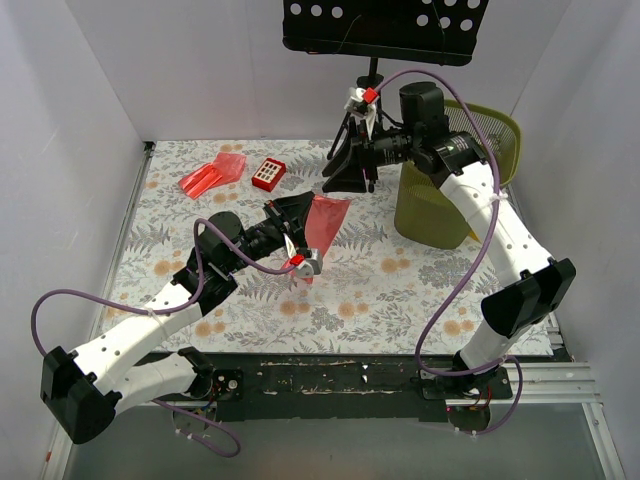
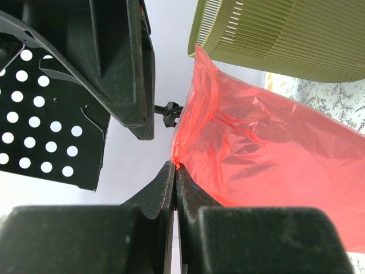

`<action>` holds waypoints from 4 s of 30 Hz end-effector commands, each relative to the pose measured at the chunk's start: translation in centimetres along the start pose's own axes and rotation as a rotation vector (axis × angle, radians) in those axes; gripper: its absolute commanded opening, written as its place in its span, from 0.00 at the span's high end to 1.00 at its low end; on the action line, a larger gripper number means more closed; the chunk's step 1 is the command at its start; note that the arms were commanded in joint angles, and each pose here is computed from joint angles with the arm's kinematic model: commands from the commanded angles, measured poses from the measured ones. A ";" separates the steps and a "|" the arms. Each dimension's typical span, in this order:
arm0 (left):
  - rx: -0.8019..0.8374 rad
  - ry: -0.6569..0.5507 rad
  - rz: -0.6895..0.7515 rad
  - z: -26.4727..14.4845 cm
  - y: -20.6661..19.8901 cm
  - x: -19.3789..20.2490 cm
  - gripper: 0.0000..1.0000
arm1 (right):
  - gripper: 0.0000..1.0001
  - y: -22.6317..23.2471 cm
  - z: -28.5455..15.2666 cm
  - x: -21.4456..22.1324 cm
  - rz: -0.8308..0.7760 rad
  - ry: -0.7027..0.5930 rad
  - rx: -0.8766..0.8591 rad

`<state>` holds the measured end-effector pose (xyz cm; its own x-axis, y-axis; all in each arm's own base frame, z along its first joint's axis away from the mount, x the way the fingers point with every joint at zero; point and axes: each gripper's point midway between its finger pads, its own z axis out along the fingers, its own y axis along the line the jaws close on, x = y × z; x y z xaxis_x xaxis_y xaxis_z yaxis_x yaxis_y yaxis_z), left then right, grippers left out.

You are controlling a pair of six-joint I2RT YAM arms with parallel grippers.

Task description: Put the trash bags into the trash bin

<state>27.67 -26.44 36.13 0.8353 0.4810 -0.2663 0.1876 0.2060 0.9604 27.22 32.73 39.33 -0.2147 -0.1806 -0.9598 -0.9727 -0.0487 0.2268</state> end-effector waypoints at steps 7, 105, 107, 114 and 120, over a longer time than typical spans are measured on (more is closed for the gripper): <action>-0.034 0.003 0.014 -0.6 1.0 -0.2 1.00 | 0.48 0.6 0.3 1.3 -0.008 0.059 0.020; -0.002 0.063 -0.071 0.1 0.7 0.9 1.00 | 0.76 2.7 1.7 0.3 -0.508 0.191 0.175; -0.008 0.065 -0.074 0.0 0.9 1.0 1.00 | 0.78 2.3 1.7 0.7 -0.508 0.209 0.185; -0.007 0.067 -0.078 0.1 0.8 1.1 1.00 | 0.71 2.5 1.4 0.7 -0.502 0.212 0.200; -0.012 0.070 -0.075 0.1 0.9 1.1 1.00 | 0.54 2.7 1.2 1.0 -0.498 0.217 0.202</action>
<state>28.72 -26.20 34.60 0.7805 0.5221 -0.3439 0.2692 0.2159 0.9386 25.19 34.32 37.34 0.2431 -0.4024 -0.8826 -0.9642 -0.0010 -0.2651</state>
